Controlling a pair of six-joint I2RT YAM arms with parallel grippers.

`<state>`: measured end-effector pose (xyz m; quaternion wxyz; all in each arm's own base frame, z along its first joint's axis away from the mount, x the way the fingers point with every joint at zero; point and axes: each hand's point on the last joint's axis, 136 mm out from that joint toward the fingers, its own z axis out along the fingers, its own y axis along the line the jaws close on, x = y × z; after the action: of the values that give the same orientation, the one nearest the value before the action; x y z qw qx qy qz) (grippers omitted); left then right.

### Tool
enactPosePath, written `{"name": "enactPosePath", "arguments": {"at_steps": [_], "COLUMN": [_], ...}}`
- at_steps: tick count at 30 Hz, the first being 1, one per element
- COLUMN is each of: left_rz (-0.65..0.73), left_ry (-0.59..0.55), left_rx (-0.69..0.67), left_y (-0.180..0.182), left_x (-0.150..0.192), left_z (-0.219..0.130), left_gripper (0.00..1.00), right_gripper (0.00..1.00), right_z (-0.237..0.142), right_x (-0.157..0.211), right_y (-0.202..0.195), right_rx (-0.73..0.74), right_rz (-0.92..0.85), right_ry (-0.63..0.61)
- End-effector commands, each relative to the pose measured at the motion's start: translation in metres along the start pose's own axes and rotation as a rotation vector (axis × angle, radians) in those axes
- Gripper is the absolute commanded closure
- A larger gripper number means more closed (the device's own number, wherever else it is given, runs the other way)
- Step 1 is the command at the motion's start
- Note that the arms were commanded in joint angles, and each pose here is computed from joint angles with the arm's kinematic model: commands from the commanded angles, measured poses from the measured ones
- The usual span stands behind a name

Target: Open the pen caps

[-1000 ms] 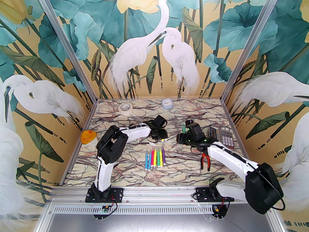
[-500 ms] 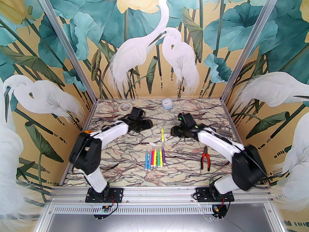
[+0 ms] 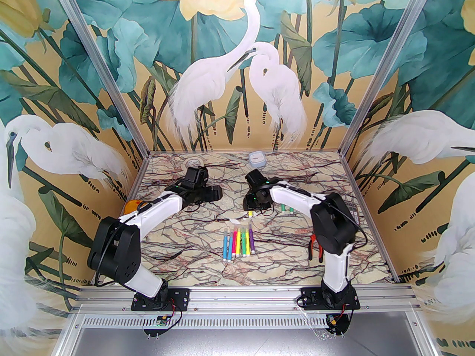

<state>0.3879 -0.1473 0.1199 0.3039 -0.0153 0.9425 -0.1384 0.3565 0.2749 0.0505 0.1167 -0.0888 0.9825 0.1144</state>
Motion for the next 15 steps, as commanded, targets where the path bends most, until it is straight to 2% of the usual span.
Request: {"name": "enactPosePath", "arguments": {"at_steps": [1,15], "left_rz": [0.034,0.074], "left_ry": [-0.05,-0.067], "left_rx": [-0.02,-0.009], "left_y": [0.009,0.014], "left_x": [-0.005,0.002], "left_z": [-0.01,-0.018], "left_gripper": [0.14,0.14], "right_gripper": [0.56,0.66], "right_z": [0.008,0.039], "right_x": [0.005,0.007], "right_y": [-0.004,-0.012], "right_rx": [0.052,0.184], "right_rz": [-0.004,-0.009], "right_ry": [0.058,0.141]}}
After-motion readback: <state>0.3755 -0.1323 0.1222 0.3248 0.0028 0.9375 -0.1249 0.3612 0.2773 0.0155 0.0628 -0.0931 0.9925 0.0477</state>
